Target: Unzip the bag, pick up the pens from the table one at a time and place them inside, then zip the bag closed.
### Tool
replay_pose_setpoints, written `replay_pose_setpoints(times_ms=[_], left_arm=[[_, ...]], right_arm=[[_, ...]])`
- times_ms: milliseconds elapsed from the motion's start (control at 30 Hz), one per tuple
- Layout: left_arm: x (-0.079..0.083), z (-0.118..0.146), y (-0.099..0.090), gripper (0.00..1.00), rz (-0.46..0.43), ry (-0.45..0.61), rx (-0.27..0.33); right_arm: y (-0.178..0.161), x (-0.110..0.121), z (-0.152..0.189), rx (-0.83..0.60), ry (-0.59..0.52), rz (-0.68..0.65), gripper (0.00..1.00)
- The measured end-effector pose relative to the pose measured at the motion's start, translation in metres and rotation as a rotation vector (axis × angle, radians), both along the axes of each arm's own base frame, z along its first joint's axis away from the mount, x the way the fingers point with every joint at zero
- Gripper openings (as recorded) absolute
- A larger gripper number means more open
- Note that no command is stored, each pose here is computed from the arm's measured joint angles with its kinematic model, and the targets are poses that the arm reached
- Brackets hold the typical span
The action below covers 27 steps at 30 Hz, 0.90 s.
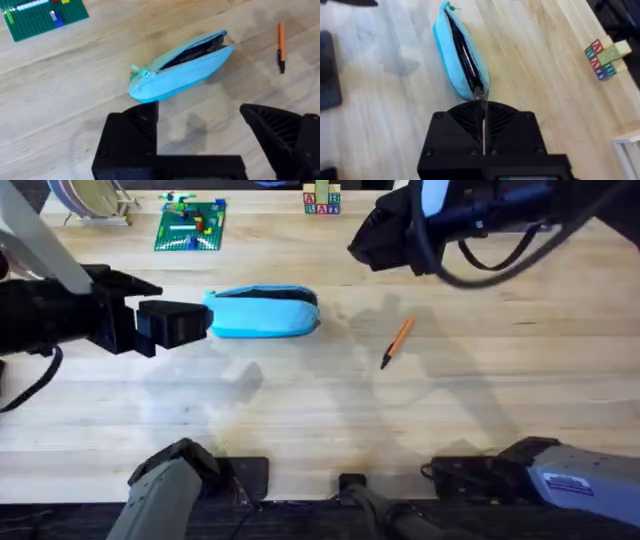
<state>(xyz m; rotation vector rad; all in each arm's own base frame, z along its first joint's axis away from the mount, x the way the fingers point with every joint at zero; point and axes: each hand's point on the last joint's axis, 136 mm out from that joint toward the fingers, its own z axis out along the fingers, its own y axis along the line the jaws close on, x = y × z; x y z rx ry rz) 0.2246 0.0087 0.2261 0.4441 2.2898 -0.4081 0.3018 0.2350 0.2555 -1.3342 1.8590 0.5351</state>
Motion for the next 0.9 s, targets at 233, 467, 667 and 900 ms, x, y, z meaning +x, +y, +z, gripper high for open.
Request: replay_pose_setpoints(times_ms=[233, 467, 667, 900], left_arm=[[0.0, 0.0, 0.0, 0.994, 0.044, 0.027, -0.04], [0.0, 0.0, 0.0, 0.995, 0.048, 0.03, -0.044], [0.0, 0.0, 0.0, 0.995, 0.048, 0.03, -0.044], [0.0, 0.0, 0.0, 0.993, 0.048, 0.031, -0.045]], right_arm=[[0.007, -0.011, -0.018, -0.081, -0.112, 0.243, 0.029], [0.016, -0.011, -0.035, -0.087, -0.137, 0.361, 0.029], [0.03, -0.004, -0.042, -0.041, -0.196, 0.457, 0.028], [0.041, 0.008, -0.061, -0.026, -0.192, 0.483, 0.03]])
